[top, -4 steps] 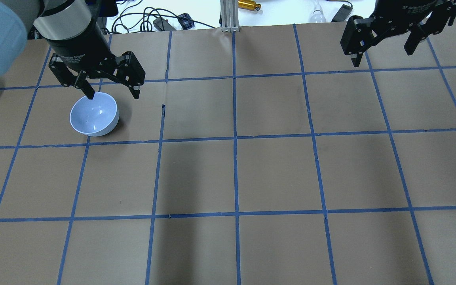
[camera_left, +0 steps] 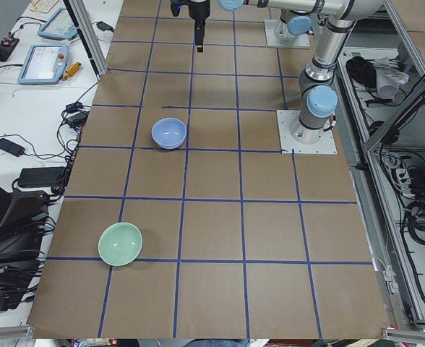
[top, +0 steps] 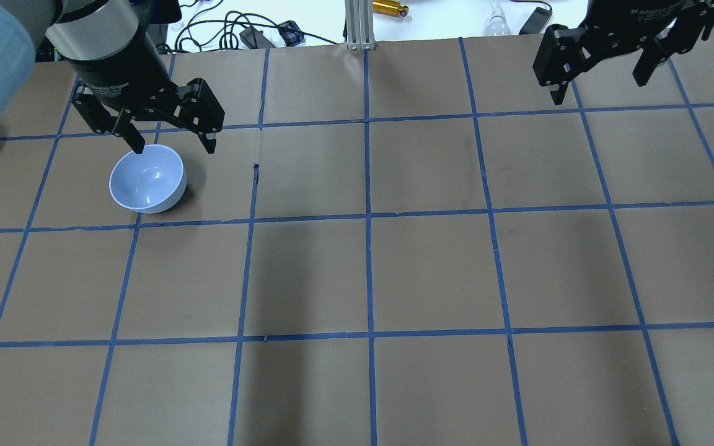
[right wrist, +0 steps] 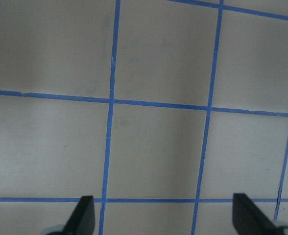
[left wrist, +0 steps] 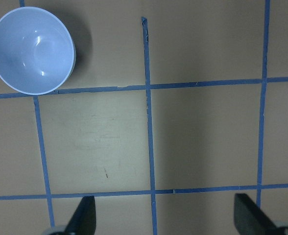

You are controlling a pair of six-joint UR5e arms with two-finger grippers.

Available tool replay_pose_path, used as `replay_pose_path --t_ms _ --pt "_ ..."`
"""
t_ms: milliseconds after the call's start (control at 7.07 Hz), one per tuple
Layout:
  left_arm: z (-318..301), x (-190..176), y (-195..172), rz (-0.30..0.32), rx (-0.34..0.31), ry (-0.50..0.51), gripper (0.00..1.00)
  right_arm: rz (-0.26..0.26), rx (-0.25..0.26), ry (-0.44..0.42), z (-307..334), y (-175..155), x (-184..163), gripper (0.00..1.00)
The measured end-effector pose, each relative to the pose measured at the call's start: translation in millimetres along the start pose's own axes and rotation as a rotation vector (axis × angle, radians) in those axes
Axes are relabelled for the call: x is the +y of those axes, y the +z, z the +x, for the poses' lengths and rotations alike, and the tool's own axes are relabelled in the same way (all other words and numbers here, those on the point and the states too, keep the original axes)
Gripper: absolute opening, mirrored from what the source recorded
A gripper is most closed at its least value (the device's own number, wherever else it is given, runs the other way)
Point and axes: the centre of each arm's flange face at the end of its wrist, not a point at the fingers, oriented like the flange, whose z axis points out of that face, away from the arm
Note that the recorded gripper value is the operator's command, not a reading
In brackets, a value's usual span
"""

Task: Stack green bowl on blue bowl
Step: 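Raise the left gripper up from above the light blue bowl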

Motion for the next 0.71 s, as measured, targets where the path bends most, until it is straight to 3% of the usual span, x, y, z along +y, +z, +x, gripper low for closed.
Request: replay_pose_path --t_ms 707 --pt "-6.3 1.2 -0.7 -0.002 0.002 0.045 1.00 0.000 0.000 0.000 0.0 0.0 0.0 1.00"
